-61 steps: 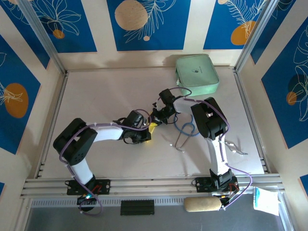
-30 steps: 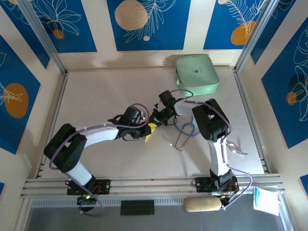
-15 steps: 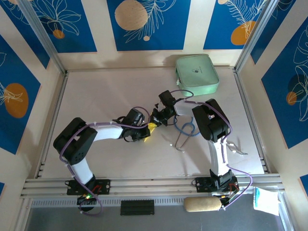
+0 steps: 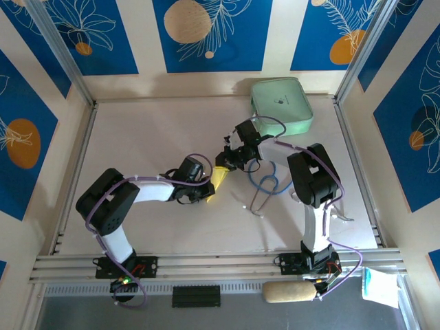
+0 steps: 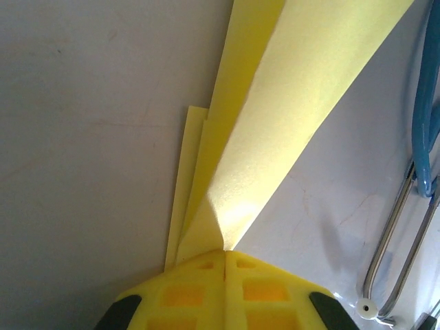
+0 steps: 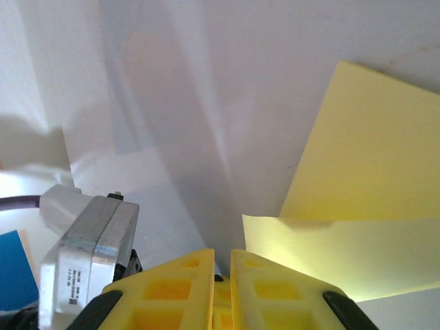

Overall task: Fold a paper plane with a square sheet of paper (pick it up from the middle)
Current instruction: Fold the wing for the fifth time at the center of the table.

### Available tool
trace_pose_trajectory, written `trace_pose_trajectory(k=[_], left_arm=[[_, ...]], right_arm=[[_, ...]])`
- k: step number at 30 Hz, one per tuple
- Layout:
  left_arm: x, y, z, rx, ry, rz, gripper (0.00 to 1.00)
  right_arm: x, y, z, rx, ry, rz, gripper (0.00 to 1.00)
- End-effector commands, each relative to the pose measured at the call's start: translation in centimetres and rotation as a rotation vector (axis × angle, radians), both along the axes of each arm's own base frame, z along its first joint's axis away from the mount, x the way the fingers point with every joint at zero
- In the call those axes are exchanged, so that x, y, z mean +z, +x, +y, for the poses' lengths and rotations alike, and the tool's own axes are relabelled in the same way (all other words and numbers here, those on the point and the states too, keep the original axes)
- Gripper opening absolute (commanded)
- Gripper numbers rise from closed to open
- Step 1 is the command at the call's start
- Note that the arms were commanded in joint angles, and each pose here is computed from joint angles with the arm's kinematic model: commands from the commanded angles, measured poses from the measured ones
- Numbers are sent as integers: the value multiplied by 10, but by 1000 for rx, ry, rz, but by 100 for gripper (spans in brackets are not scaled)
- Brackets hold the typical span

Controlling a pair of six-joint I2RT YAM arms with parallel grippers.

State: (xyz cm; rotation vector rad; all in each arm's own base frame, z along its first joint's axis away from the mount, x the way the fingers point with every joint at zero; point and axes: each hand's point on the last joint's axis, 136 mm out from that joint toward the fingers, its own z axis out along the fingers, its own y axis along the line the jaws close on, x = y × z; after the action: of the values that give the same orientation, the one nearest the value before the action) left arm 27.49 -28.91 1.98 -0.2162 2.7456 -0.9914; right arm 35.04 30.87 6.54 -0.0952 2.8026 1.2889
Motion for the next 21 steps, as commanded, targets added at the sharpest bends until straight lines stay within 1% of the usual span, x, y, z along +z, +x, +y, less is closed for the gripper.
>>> trace_pose_trajectory(k=[1, 9, 13, 15, 18, 21], left_arm=[[-22, -12, 15, 20, 48, 76, 0], [-6, -8, 7, -4, 6, 52, 0], [20, 2, -10, -44, -72, -10, 0], [31, 8, -15, -52, -95, -45, 3], [38, 18, -17, -54, -79, -78, 4], [29, 24, -12, -38, -28, -72, 4]], right_arm=[[-17, -16, -3, 56, -13, 24, 15], [-47, -15, -7, 43, -99, 93, 14], [-61, -19, -11, 30, -129, 131, 14], [-66, -22, -11, 29, -137, 148, 14], [-69, -25, -11, 31, -141, 154, 14], [-68, -27, -8, 33, -134, 157, 14]])
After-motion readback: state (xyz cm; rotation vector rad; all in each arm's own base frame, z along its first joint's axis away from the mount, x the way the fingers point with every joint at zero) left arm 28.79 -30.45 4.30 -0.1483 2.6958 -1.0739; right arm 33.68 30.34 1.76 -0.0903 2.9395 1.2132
